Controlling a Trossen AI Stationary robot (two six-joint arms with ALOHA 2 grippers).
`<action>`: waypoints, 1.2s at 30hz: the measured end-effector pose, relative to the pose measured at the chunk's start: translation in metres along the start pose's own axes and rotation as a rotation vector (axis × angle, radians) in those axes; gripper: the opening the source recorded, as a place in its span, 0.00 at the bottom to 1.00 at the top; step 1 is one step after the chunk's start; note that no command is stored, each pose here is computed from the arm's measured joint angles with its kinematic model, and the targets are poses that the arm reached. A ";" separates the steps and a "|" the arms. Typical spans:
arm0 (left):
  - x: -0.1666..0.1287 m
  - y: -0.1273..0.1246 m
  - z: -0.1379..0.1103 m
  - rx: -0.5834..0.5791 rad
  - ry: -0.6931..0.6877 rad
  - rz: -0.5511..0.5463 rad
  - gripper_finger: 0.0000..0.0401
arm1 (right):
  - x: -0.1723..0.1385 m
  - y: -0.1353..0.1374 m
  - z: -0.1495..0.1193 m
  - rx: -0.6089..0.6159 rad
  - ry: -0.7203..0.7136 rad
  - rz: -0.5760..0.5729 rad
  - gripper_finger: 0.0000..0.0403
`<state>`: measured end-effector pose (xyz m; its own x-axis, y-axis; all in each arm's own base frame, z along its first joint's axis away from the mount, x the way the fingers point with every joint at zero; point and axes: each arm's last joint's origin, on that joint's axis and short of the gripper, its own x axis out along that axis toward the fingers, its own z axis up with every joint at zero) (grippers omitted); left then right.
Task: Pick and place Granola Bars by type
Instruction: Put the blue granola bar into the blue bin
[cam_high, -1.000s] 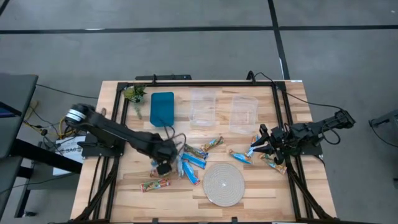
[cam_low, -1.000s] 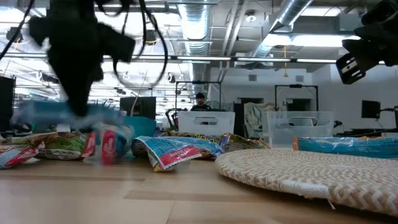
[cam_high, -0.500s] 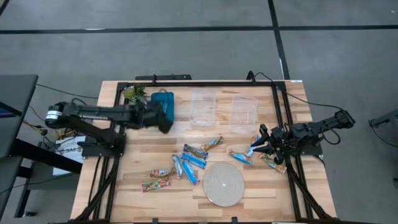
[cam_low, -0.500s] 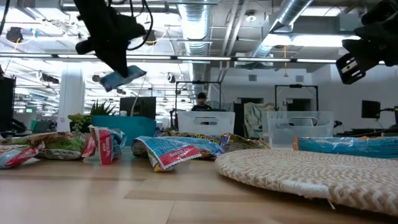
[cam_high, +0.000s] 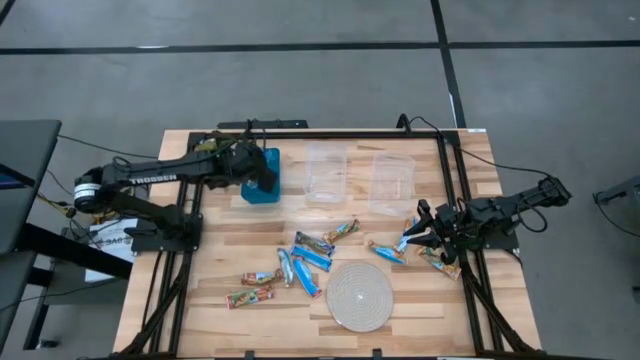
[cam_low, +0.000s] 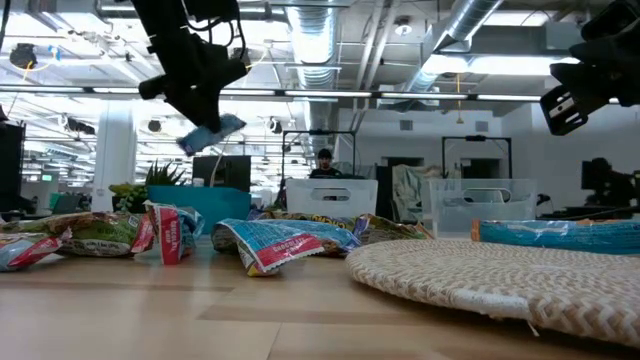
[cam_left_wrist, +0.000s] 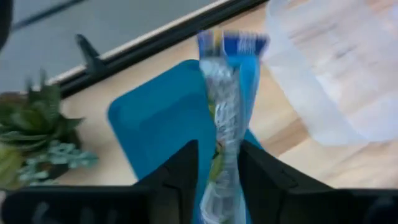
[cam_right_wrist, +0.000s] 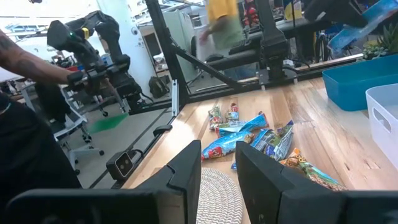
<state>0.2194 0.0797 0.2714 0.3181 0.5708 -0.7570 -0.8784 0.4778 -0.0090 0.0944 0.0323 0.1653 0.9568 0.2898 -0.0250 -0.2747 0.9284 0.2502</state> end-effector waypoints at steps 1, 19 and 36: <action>0.000 0.000 0.001 -0.009 0.003 -0.021 0.30 | 0.000 0.000 0.000 0.000 0.000 0.000 0.23; -0.015 -0.036 0.028 -0.177 -0.132 -0.575 0.41 | 0.000 0.000 0.000 0.000 0.000 0.000 0.23; -0.047 -0.066 0.033 -0.233 -0.186 -0.991 0.41 | -0.006 0.002 0.031 0.643 -0.379 0.023 0.23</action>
<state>0.2741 0.0441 0.3292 0.9690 0.0952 -0.2281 -0.2330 0.6597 -0.7145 0.0912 0.0257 0.1965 0.9508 0.0999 0.2933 -0.2963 0.5701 0.7663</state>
